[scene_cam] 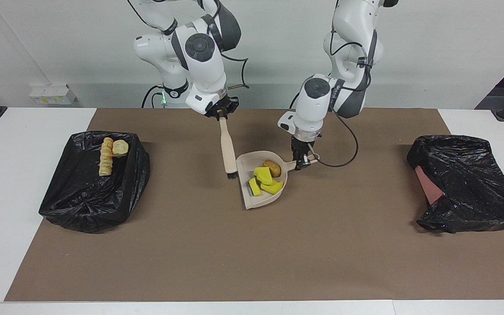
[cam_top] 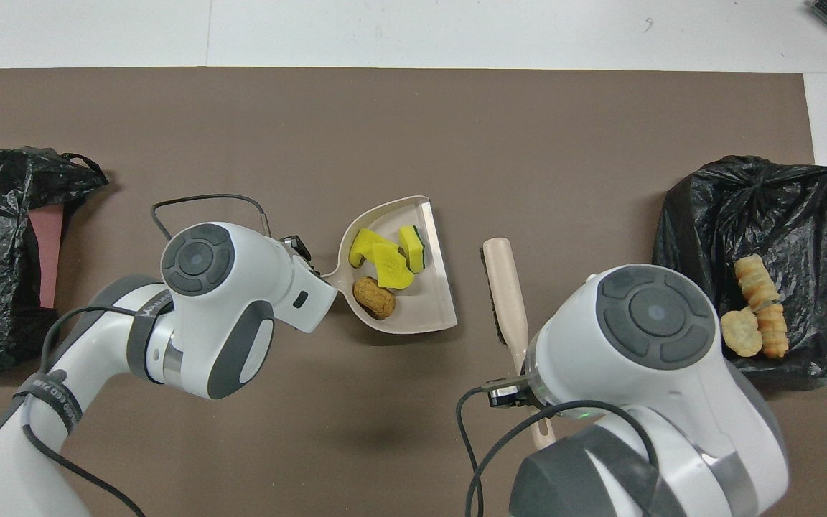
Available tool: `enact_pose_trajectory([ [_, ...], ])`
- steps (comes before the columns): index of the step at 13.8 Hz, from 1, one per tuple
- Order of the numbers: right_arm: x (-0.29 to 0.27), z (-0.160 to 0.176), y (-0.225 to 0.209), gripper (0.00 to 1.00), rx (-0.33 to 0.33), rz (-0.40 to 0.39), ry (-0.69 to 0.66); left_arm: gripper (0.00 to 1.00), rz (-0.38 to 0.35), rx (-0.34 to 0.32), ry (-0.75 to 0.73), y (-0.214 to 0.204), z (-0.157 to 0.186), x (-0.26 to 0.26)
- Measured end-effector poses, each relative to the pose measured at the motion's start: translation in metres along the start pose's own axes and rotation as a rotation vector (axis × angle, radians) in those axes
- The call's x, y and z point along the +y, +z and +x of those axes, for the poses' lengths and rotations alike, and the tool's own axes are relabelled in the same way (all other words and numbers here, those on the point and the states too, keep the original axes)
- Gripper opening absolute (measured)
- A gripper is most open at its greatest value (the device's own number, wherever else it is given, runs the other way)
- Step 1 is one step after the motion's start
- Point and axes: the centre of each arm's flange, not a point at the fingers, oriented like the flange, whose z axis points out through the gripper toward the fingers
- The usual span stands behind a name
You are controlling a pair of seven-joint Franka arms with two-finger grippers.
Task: Sweep and dump trash in bin
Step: 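Carry the dustpan with the left gripper over the other black bag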
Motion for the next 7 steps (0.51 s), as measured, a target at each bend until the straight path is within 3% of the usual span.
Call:
enact_pose_trajectory([
  [3, -0.051, -0.022, 0.021, 0.26, 0.013, -0.017, 0.064, 0.32, -0.001, 0.046, -0.030, -0.009, -0.033, -0.025],
  [7, -0.090, -0.034, 0.051, 0.26, 0.025, 0.033, 0.097, 0.32, -0.018, 0.060, -0.068, -0.049, -0.053, -0.055],
])
